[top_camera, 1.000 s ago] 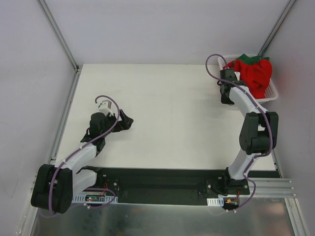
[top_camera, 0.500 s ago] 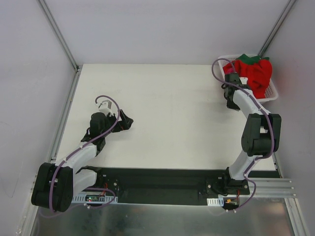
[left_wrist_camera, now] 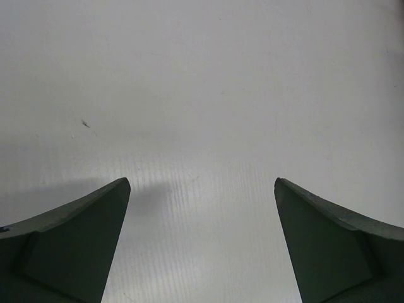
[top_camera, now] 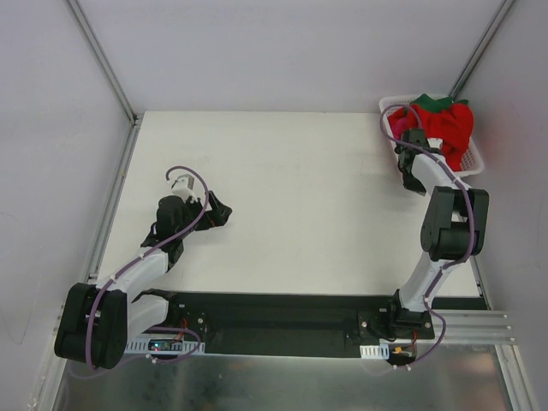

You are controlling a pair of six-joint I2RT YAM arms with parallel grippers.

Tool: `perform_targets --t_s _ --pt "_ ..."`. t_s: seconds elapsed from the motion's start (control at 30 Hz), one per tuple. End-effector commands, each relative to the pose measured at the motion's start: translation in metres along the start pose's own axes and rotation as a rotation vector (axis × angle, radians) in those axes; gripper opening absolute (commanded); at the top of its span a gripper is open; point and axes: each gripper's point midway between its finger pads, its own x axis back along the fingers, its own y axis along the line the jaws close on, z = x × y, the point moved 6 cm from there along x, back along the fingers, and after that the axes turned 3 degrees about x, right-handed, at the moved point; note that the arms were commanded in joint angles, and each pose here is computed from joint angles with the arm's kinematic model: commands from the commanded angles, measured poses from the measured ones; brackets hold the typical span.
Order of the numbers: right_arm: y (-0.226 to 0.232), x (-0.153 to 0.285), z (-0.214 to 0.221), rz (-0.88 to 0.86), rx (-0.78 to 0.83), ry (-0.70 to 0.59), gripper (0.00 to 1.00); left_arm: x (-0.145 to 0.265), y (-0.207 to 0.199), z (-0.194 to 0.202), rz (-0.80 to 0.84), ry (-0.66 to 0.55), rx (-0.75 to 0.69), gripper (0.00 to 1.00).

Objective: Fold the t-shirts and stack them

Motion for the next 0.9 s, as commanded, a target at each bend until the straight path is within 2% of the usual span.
perform_targets --t_s 0.0,0.57,0.7,0.87 --pt "0.006 -0.001 -0.026 -0.038 -0.039 -0.072 0.01 0.000 -0.003 -0.002 0.024 -0.020 -0.038 0.99" --pt "0.012 -0.016 -0.041 -0.025 -0.048 -0.152 0.01 0.002 -0.003 -0.001 0.021 -0.021 -0.041 0.99" --pt "0.006 -0.006 -0.037 -0.024 -0.074 -0.135 0.01 0.002 -0.003 -0.001 0.021 -0.021 -0.041 0.99" --pt "-0.014 0.027 -0.026 -0.037 -0.128 -0.112 0.01 0.001 -0.005 -0.001 0.028 -0.018 -0.040 0.99"
